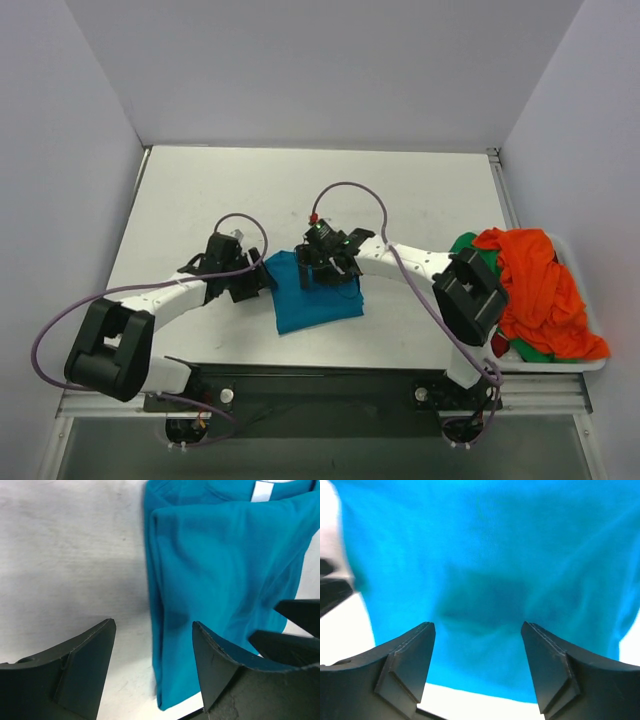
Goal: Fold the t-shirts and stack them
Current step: Put the neatly folded tshirt into the corner of the board with the left arm
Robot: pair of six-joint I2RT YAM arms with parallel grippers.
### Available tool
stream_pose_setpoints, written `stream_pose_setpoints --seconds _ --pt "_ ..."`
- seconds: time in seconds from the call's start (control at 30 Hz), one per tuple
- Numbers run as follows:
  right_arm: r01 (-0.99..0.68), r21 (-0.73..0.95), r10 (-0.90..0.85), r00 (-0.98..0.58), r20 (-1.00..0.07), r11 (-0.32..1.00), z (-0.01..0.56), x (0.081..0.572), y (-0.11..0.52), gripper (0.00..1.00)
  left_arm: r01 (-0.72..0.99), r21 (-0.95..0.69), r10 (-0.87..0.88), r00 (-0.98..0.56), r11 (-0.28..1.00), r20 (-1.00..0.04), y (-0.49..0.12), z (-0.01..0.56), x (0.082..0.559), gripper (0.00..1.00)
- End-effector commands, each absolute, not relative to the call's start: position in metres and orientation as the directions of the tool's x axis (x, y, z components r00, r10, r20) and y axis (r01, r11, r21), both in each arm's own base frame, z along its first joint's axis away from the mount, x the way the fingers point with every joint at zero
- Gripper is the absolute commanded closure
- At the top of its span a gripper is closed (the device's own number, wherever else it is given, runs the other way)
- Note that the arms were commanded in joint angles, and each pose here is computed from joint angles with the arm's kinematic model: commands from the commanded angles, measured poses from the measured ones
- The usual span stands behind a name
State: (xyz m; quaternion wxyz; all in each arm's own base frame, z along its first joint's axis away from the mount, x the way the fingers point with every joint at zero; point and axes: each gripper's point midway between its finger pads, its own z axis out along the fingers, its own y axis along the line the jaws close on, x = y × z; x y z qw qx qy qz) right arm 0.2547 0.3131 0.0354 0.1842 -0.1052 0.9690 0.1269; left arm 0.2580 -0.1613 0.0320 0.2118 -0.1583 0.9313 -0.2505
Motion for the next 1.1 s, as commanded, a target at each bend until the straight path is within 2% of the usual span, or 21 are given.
stream_pose_setpoints --seconds 0.0,0.2,0.33,0.43,0.47,0.53,0.57,0.6,0.77,0.87,1.0,1.07 --pt "-0.26 0.289 -0.102 -0.88 -0.465 0.921 0.098 0.262 0.31 0.27 -0.172 -0.528 -0.378 -0.872 0.832 -0.311 -0.17 0.025 0.262 0.27" --pt "-0.243 0.366 -0.007 -0.841 -0.541 0.898 0.15 0.268 0.29 0.26 -0.165 -0.39 -0.302 -0.897 0.906 -0.322 -0.174 0.011 0.264 0.35" --pt "-0.209 0.394 0.055 -0.825 -0.562 0.895 0.164 0.263 0.265 0.26 -0.144 -0.285 -0.241 -0.907 0.948 -0.346 -0.18 0.008 0.266 0.46" --pt "-0.191 0.412 0.095 -0.809 -0.58 0.891 0.174 0.255 0.247 0.26 -0.143 -0.194 -0.208 -0.902 0.971 -0.378 -0.18 0.009 0.275 0.61" --pt "-0.182 0.417 0.11 -0.804 -0.584 0.89 0.176 0.249 0.238 0.26 -0.15 -0.157 -0.198 -0.909 0.976 -0.367 -0.176 0.006 0.274 0.75" --pt "-0.174 0.417 0.121 -0.797 -0.592 0.892 0.178 0.243 0.229 0.27 -0.146 -0.101 -0.175 -0.891 0.984 -0.419 -0.172 0.018 0.293 0.82" --pt "-0.172 0.428 0.139 -0.784 -0.604 0.887 0.185 0.238 0.222 0.27 -0.151 -0.045 -0.156 -0.898 0.987 -0.412 -0.163 0.017 0.295 0.96" --pt "-0.158 0.419 0.144 -0.785 -0.602 0.894 0.18 0.234 0.215 0.27 -0.155 -0.01 -0.144 -0.893 0.988 -0.426 -0.159 0.021 0.302 0.99" --pt "-0.128 0.399 0.166 -0.766 -0.622 0.908 0.176 0.22 0.188 0.27 -0.193 0.214 -0.058 -0.856 0.958 -0.514 -0.121 0.049 0.358 1.0" --pt "-0.121 0.392 0.173 -0.754 -0.634 0.912 0.177 0.214 0.177 0.27 -0.195 0.346 0.007 -0.863 0.918 -0.506 -0.091 0.046 0.383 1.0" --pt "-0.126 0.383 0.166 -0.748 -0.643 0.915 0.176 0.211 0.171 0.29 -0.232 0.375 0.012 -0.837 0.898 -0.548 -0.067 0.066 0.433 1.0" --pt "-0.137 0.373 0.154 -0.743 -0.651 0.918 0.176 0.211 0.168 0.29 -0.192 0.385 0.054 -0.838 0.903 -0.543 -0.056 0.061 0.455 1.0"
